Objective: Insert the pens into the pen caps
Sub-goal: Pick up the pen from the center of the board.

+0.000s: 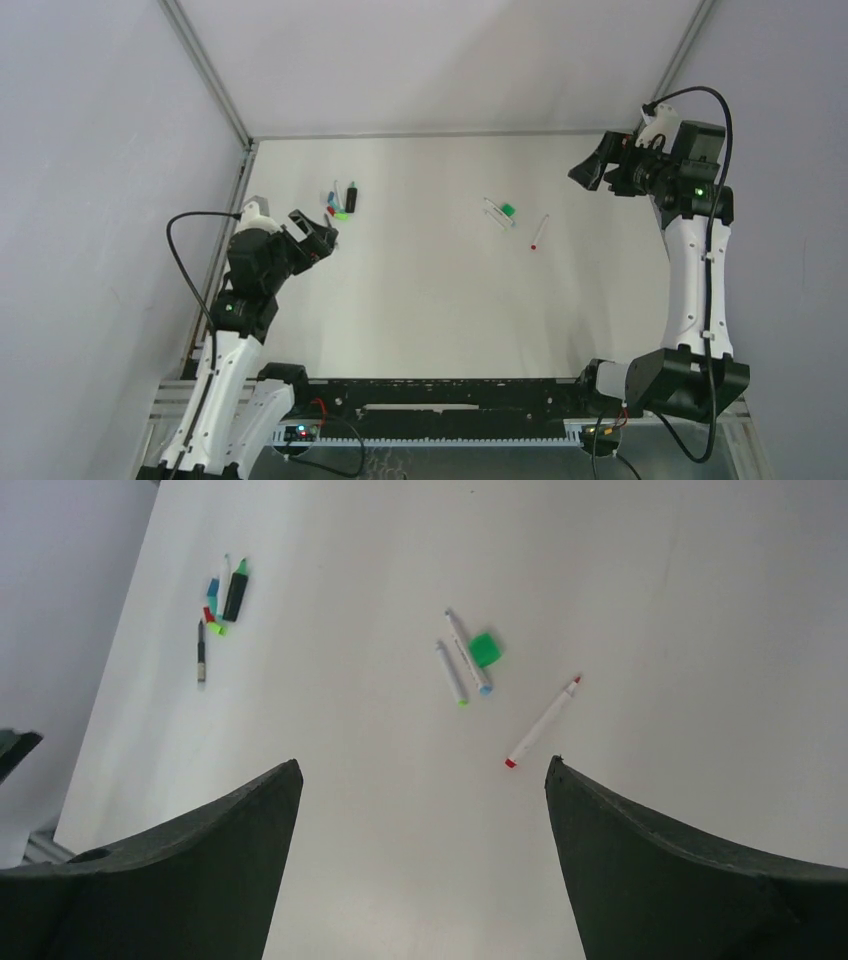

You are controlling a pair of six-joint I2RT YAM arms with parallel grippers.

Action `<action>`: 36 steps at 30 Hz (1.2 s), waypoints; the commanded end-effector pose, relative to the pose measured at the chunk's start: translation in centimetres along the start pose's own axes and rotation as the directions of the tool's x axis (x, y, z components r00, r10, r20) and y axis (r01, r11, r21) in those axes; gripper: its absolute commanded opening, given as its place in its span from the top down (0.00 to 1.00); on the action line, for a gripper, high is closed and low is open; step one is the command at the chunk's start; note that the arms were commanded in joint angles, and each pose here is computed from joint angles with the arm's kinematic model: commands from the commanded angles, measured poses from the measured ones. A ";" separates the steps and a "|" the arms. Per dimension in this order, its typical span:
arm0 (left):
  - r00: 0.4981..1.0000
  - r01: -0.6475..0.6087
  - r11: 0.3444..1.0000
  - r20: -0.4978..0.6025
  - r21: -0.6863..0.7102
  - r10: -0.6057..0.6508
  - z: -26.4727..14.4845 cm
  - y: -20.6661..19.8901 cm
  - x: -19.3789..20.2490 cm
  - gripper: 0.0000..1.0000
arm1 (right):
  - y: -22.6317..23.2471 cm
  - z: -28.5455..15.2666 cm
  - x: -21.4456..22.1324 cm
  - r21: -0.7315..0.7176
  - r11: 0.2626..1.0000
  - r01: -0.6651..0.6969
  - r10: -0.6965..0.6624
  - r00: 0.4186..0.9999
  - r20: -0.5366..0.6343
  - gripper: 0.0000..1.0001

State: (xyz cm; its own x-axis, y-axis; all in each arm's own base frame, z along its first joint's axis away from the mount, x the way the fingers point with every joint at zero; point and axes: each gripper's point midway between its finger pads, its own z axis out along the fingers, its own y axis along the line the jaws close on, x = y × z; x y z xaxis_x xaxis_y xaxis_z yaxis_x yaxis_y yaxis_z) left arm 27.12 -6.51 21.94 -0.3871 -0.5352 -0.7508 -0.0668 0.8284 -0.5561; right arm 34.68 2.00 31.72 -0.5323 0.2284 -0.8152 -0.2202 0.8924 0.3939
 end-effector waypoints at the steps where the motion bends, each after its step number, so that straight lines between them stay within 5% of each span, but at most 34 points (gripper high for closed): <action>1: 0.999 0.034 0.999 0.040 -0.026 -0.032 0.1 -0.1 -2.5 0.00 | 2.1 -0.3 -0.9 -0.115 0.990 0.077 -0.078 0.997 -0.003 0.01; 8: 0.999 0.037 0.992 0.027 -0.124 -0.034 1.5 2.4 -2.5 0.00 | 6.5 1.1 5.3 -0.338 0.857 0.388 -0.455 0.879 -0.145 0.01; 12: 0.999 0.042 0.976 0.017 -0.212 -0.040 2.8 4.7 -2.3 0.01 | 9.4 1.2 8.5 -0.468 0.785 0.406 -0.530 0.831 -0.169 0.00; 17: 0.998 0.002 0.928 -0.052 -0.373 -0.023 5.8 8.8 -1.3 0.10 | 9.4 2.5 10.3 -0.482 0.802 0.352 -0.504 0.831 -0.233 0.04; 24: 0.982 -0.048 0.889 -0.186 -0.455 -0.042 12.3 10.6 -1.6 0.46 | 9.4 4.4 10.9 -0.500 0.830 0.245 -0.423 0.862 -0.281 0.21; 36: 0.917 -0.231 0.840 -0.399 -0.491 0.019 19.7 10.7 0.7 0.47 | 9.1 5.8 10.6 -0.491 0.858 0.150 -0.326 0.898 -0.296 0.30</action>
State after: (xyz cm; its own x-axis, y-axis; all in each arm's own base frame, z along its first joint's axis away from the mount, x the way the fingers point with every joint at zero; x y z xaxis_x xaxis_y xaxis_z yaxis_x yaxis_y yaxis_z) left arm 43.10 -0.78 7.86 -0.6902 -0.4728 -0.5478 -0.4489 0.8735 -0.1884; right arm 31.21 14.74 23.73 -0.6456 -0.2404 -0.7249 -0.6787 0.6158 0.4002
